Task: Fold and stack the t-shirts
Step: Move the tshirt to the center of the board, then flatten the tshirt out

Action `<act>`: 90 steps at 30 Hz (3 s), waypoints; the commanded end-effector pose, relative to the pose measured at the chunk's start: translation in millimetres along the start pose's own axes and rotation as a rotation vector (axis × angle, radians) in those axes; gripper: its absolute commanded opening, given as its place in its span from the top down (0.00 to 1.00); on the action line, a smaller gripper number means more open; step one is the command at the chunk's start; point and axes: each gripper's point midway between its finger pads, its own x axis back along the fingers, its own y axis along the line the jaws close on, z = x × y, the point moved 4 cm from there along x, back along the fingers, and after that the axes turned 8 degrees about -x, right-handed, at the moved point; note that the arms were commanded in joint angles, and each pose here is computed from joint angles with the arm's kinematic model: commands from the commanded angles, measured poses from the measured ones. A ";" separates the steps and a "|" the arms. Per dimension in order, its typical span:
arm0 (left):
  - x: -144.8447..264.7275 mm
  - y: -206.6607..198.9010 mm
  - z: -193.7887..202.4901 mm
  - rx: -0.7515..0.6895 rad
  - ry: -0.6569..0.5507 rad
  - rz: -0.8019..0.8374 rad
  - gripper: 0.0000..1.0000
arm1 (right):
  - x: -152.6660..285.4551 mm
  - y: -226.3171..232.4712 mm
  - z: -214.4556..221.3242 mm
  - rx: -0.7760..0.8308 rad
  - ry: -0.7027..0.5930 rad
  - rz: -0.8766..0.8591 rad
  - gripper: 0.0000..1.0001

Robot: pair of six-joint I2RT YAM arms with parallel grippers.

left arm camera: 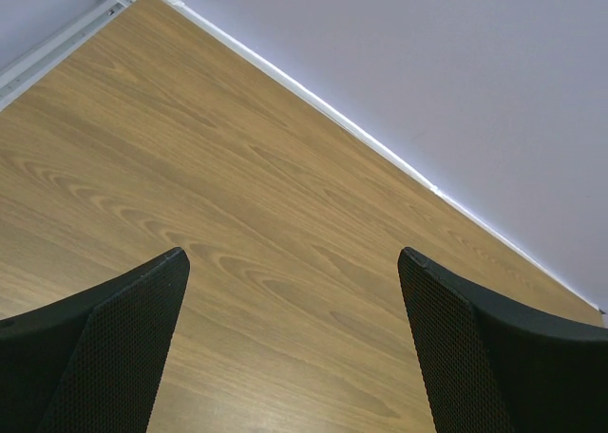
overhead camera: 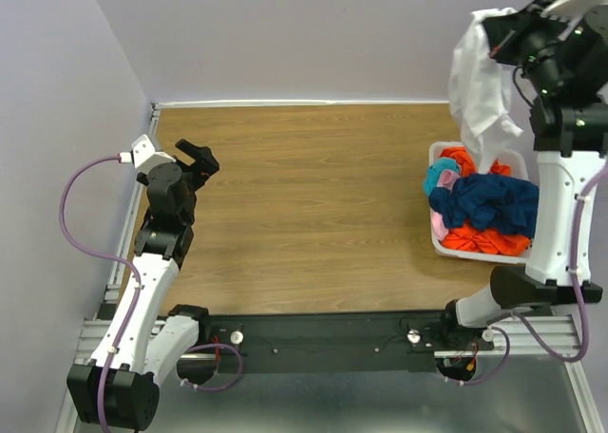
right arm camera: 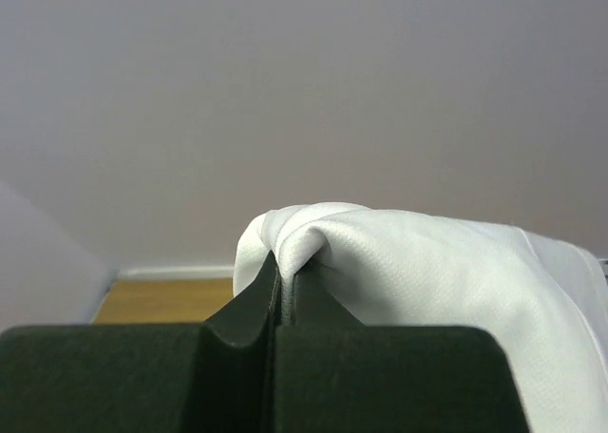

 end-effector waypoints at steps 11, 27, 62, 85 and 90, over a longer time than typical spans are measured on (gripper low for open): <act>4.0 -7.6 12.4 0.070 0.053 0.069 0.02 | -22.5 150.9 96.1 -0.064 0.193 -0.479 0.95; 27.3 38.0 111.0 0.084 0.348 -0.036 0.02 | -27.3 -25.0 404.4 0.041 0.793 0.216 0.00; 56.7 27.8 249.2 -0.144 0.834 -0.056 0.65 | 137.2 -51.8 431.2 -0.022 0.944 0.181 0.00; 56.0 -7.6 186.4 -0.063 0.582 0.157 1.00 | 224.9 -8.1 529.4 0.266 1.169 0.250 0.06; 56.0 -9.6 183.4 -0.063 0.579 0.163 1.00 | 229.8 -14.8 549.7 0.258 1.190 0.355 0.28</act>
